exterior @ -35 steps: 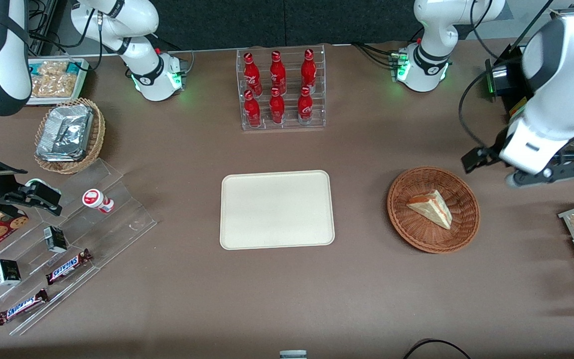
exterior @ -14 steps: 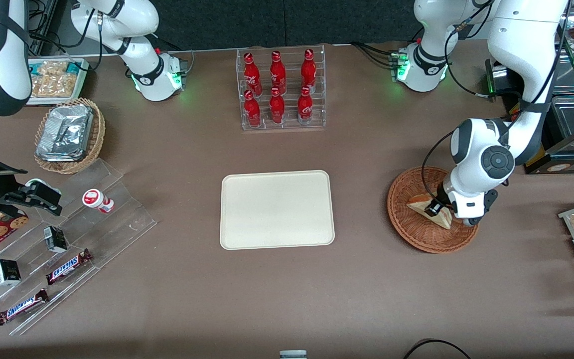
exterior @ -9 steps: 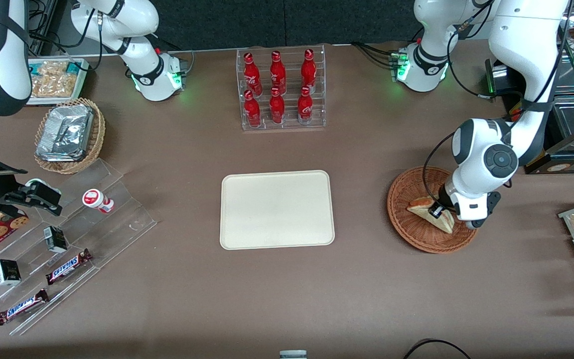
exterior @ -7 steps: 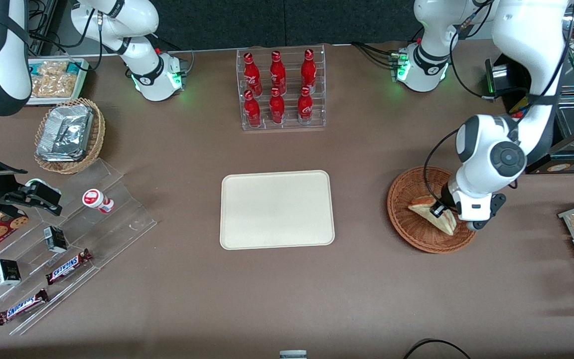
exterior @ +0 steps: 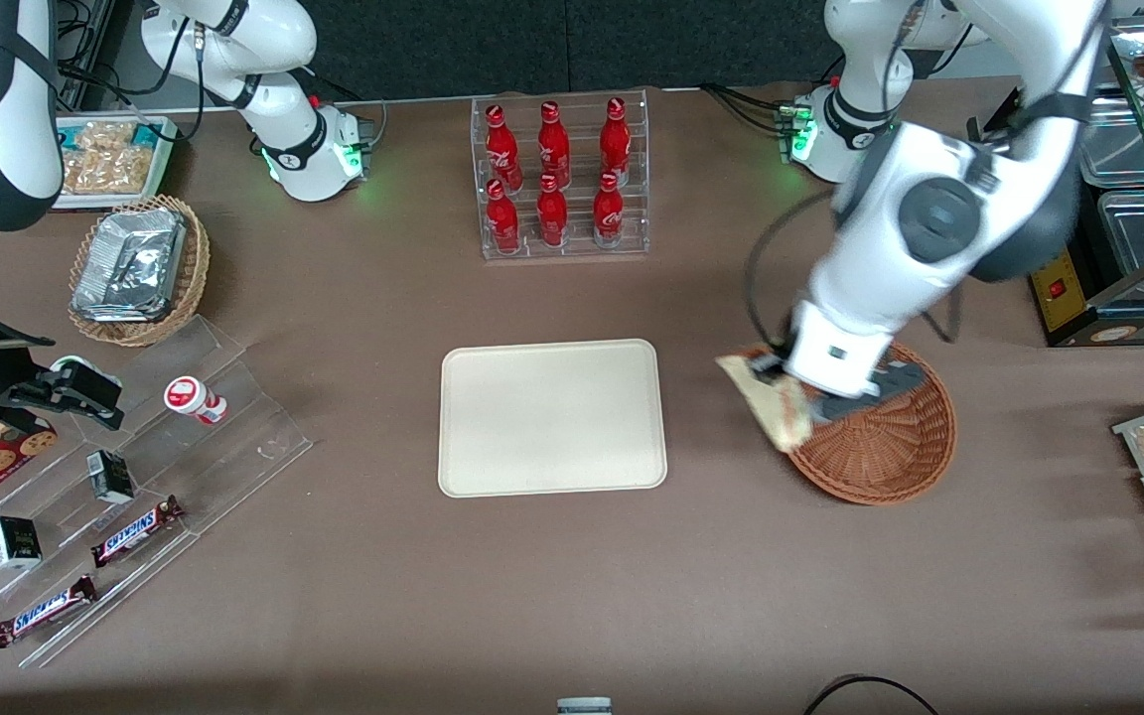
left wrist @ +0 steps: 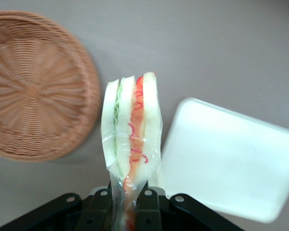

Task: Place sandwich from basket to tray
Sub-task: 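Lift the sandwich and carry it over the white tray, then lower the sandwich onto the tray and open the left gripper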

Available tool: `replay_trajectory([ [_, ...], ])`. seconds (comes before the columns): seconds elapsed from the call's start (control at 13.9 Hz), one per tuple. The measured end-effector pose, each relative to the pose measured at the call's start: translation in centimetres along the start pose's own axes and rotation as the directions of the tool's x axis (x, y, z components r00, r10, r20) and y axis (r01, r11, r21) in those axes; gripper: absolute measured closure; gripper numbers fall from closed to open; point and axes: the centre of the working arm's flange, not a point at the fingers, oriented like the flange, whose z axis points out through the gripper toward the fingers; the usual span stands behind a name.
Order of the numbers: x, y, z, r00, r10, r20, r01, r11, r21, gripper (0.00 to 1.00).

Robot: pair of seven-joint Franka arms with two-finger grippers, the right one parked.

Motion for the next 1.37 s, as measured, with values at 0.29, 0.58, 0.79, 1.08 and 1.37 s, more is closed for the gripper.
replay_trajectory([
  [0.29, -6.4, 8.1, 3.1, 0.985, 0.171, 0.029, -0.171, 0.985, 0.009, 0.84],
  [0.58, -10.0, 15.2, 7.3, 0.955, 0.295, 0.041, -0.296, 0.955, 0.001, 0.84],
  [0.79, -10.2, 18.8, 12.2, 0.929, 0.369, 0.027, -0.369, 0.929, 0.007, 0.84],
  [1.08, -10.3, 21.1, 20.6, 0.898, 0.44, -0.016, -0.44, 0.898, -0.004, 0.85],
  [1.37, -10.5, 21.4, 26.4, 0.889, 0.457, -0.007, -0.457, 0.889, 0.022, 0.85],
])
